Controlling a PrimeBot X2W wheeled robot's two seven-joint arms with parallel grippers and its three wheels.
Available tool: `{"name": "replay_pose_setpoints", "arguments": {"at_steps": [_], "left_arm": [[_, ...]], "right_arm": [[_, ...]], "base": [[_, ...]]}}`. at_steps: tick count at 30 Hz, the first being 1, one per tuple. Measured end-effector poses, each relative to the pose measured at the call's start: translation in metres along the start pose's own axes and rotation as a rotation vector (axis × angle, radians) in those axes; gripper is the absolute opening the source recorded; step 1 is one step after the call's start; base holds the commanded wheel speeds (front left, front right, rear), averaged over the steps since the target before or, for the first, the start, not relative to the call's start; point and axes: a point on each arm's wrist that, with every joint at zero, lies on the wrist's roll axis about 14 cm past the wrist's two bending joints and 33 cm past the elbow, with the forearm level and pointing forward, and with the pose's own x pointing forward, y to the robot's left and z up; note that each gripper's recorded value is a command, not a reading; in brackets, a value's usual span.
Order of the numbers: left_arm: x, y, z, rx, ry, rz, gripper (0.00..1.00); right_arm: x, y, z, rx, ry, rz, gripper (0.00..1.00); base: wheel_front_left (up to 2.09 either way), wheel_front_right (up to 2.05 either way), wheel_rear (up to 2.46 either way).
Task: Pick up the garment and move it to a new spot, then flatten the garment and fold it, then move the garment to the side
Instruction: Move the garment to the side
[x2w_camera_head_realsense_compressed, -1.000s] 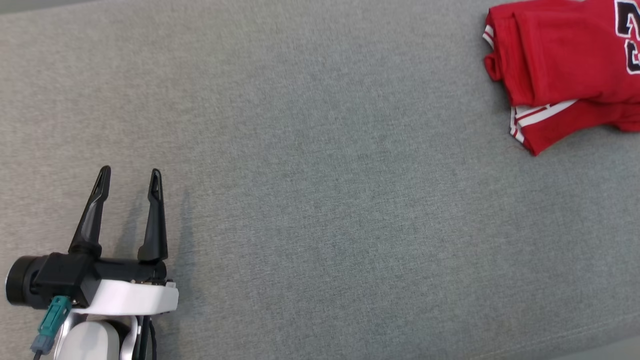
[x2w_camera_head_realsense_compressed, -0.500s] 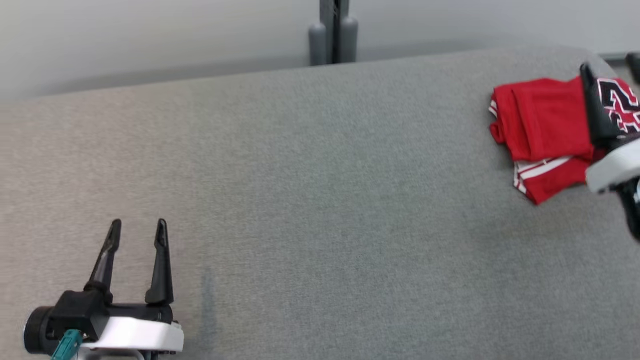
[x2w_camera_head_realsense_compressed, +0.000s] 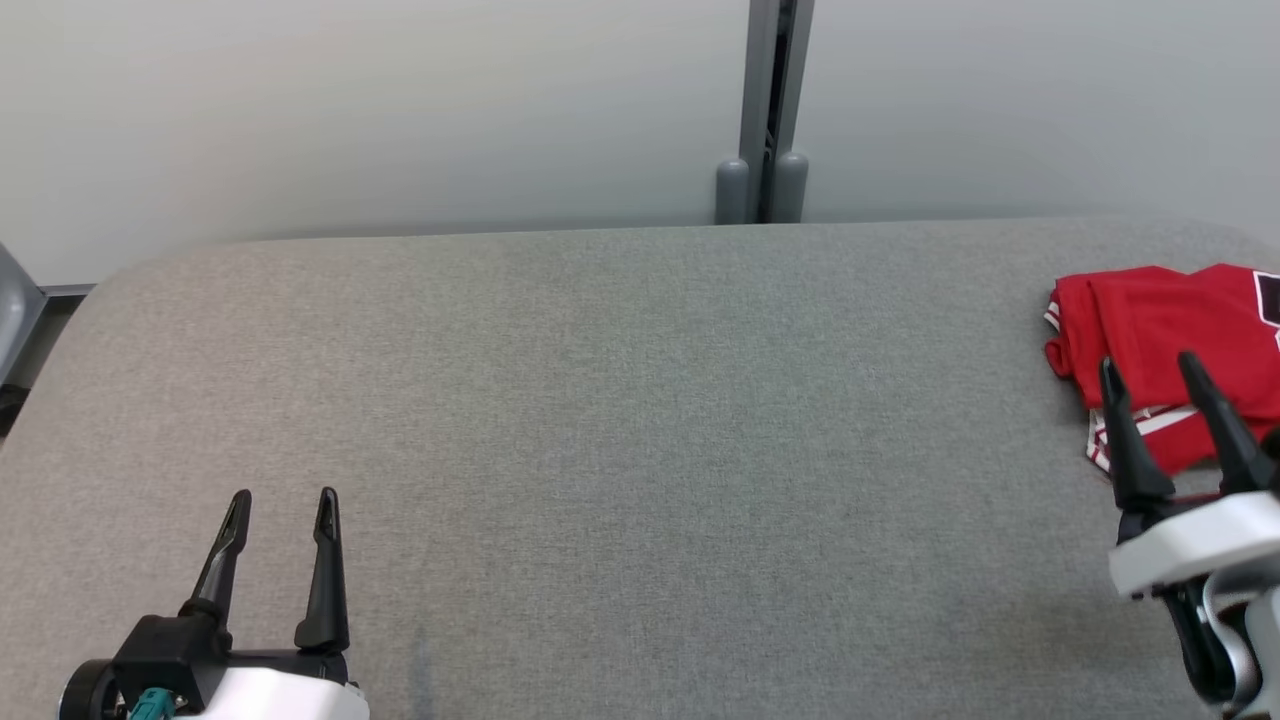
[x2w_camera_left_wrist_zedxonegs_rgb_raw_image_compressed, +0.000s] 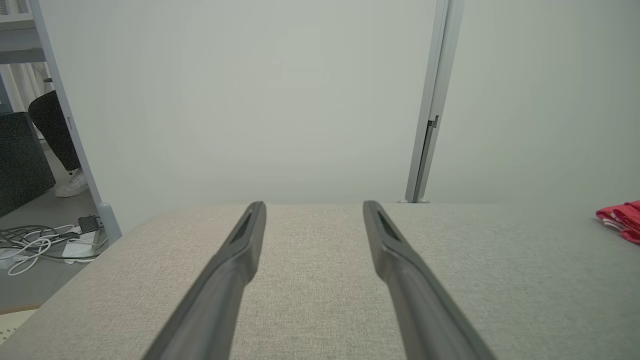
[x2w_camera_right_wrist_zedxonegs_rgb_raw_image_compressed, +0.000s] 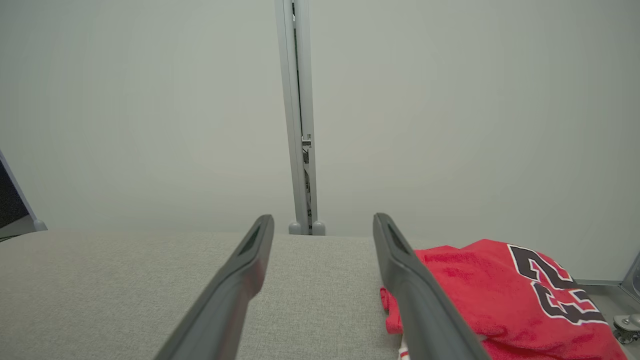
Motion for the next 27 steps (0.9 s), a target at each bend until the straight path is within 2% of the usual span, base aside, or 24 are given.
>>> {"name": "replay_pose_setpoints", "arguments": {"at_steps": [11, 27], "left_arm": [[-0.017, 0.011, 0.001, -0.005, -0.001, 0.034, 1.0], [-0.022, 0.012, -0.008, -0.01, 0.028, 0.043, 1.0]], "right_arm": [[-0.038, 0.016, -0.011, 0.068, -0.001, -0.028, 1.0], [-0.064, 0.021, -0.024, 0.114, 0.034, -0.071, 1.0]], "base": [[0.0, 0.0, 0.0], [0.0, 0.0, 0.0]]}}
